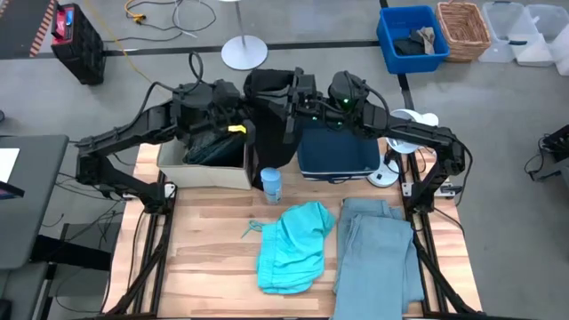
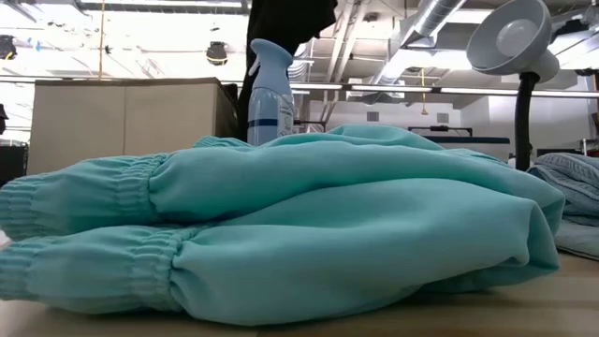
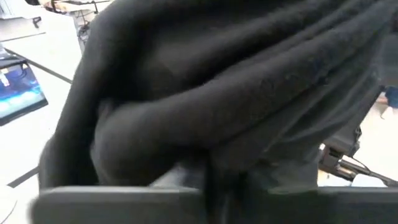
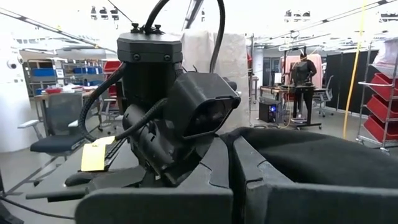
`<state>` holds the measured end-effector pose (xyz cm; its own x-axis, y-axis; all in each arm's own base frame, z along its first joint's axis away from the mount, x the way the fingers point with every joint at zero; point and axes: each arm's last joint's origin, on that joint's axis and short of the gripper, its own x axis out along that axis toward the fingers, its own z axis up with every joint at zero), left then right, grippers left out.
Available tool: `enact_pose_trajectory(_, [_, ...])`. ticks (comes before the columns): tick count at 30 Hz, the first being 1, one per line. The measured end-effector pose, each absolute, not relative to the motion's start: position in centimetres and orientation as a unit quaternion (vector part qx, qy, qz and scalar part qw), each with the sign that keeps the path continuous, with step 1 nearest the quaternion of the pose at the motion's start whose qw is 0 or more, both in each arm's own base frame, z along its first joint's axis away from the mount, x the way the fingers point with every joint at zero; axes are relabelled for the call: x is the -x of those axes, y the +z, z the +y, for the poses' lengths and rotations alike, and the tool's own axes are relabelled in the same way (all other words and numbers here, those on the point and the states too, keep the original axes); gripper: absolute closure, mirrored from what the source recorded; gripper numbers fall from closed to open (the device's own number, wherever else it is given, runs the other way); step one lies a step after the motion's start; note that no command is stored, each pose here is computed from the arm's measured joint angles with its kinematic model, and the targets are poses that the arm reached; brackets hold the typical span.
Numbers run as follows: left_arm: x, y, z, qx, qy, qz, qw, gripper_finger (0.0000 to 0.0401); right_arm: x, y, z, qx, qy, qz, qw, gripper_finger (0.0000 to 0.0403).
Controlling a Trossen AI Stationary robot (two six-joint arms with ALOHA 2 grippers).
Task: Sort clothes
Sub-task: Put the black shirt into the laundry organizer
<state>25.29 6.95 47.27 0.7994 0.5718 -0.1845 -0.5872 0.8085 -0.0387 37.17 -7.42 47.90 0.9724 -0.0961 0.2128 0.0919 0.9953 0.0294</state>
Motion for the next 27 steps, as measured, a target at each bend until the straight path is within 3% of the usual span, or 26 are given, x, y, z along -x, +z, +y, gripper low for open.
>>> enact_pose_trajectory(2, [-25.0,47.4,6.9,0.044,0.304,0.084,0.948,0.0386,-37.2,47.8,-7.4,-0.01,-0.047,-0.104,0.993,0.0403])
enact_pose_trajectory(6, [-24.4,47.5,6.7,0.035,0.304,0.091,0.948,0.0395,-37.2,47.7,-7.4,-0.012,-0.045,-0.094,0.994,0.0403])
enact_pose_trajectory(27, [-20.5,49.3,6.1,0.015,0.344,0.065,0.936,0.0399,-37.2,47.5,-7.5,-0.011,-0.047,-0.088,0.995,0.0399])
